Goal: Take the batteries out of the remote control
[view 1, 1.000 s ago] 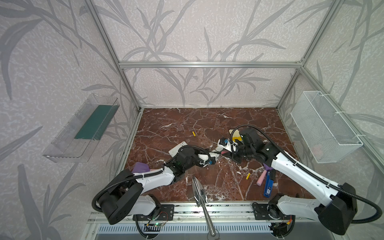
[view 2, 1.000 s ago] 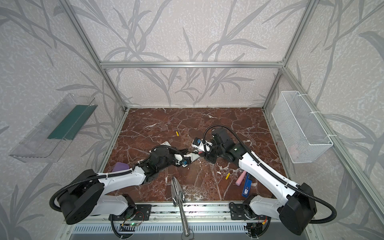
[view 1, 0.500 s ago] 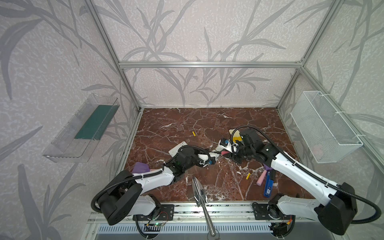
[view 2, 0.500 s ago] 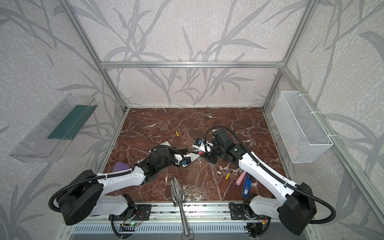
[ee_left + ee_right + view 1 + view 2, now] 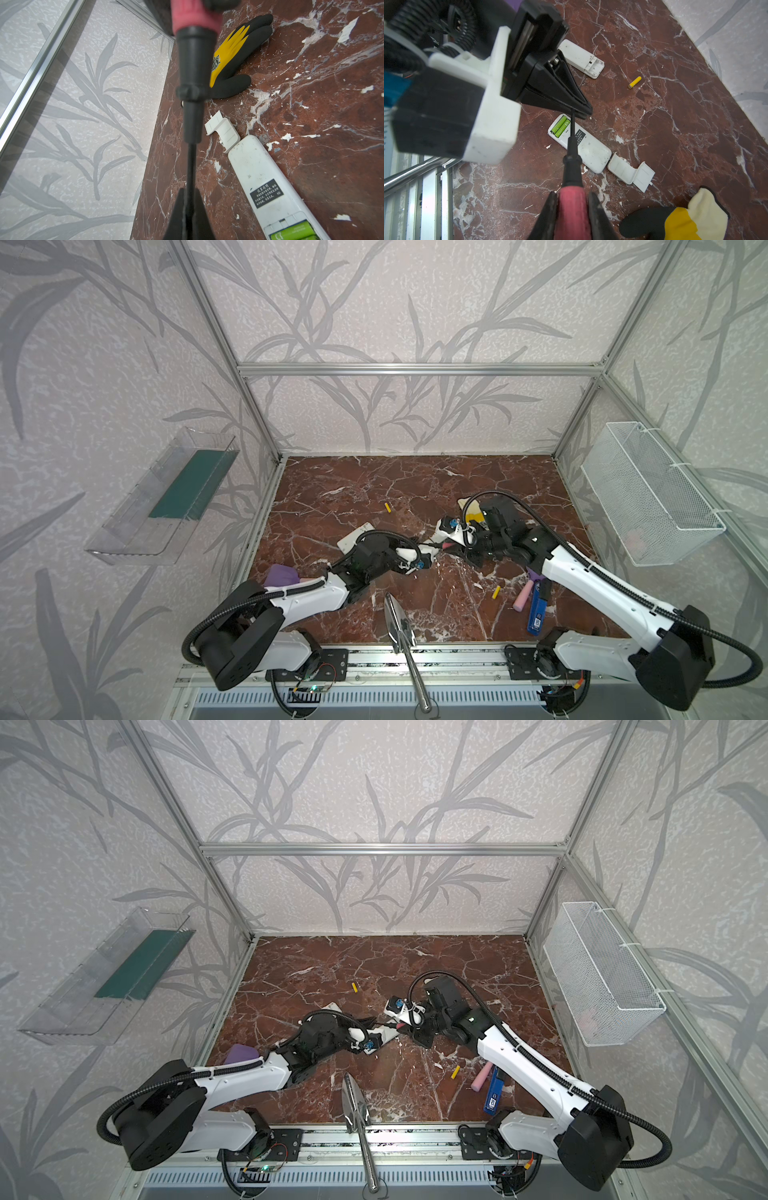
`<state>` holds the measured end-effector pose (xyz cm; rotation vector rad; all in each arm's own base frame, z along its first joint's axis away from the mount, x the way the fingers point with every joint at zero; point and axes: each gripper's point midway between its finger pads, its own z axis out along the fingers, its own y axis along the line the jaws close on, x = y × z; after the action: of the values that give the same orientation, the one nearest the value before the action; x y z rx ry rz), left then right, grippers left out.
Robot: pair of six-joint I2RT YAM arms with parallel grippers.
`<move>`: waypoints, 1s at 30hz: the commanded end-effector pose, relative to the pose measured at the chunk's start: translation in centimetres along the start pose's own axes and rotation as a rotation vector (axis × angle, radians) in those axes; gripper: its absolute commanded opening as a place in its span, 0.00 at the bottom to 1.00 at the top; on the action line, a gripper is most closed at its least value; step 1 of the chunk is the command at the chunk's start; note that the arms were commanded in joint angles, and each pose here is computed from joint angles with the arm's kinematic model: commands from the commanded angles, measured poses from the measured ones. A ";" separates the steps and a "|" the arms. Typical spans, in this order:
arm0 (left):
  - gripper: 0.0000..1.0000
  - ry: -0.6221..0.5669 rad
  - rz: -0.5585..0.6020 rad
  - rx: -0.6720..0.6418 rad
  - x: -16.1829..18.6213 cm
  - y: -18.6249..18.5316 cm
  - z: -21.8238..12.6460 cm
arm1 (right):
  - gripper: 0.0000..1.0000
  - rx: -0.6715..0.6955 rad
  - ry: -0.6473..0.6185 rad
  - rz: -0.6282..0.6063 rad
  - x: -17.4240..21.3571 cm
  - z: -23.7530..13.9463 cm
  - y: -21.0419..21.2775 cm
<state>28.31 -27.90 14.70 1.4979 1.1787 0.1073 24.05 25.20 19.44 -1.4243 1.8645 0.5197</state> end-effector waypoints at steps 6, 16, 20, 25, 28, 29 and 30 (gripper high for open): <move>0.67 0.054 -0.097 -0.118 0.4 3.5 -0.2 | 0.00 0.085 0.045 0.018 1.5 -0.1 -1.2; 0.99 0.245 -0.520 -0.207 5.8 8.9 -4.3 | 0.00 0.204 0.002 -0.026 2.3 -1.2 -1.1; 0.99 0.311 -0.603 -0.175 6.1 9.4 -4.2 | 0.00 0.216 -0.014 -0.060 2.0 -1.5 -0.5; 0.99 0.365 -0.753 -0.086 6.1 8.9 -2.5 | 0.00 0.233 -0.009 -0.129 1.8 -1.6 0.9; 0.99 0.429 -0.821 0.017 6.2 7.8 -1.4 | 0.00 0.243 0.000 -0.158 1.9 -1.6 1.8; 0.98 0.455 -0.841 0.060 6.2 7.3 -1.0 | 0.00 0.247 0.004 -0.172 1.8 -1.5 2.1; 0.96 0.479 -0.860 0.104 6.1 6.8 -0.5 | 0.00 0.253 0.008 -0.190 1.8 -1.5 2.5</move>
<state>36.59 -21.73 19.80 0.9336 1.9448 -0.0947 21.05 23.79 18.30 -1.4221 1.7470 0.2462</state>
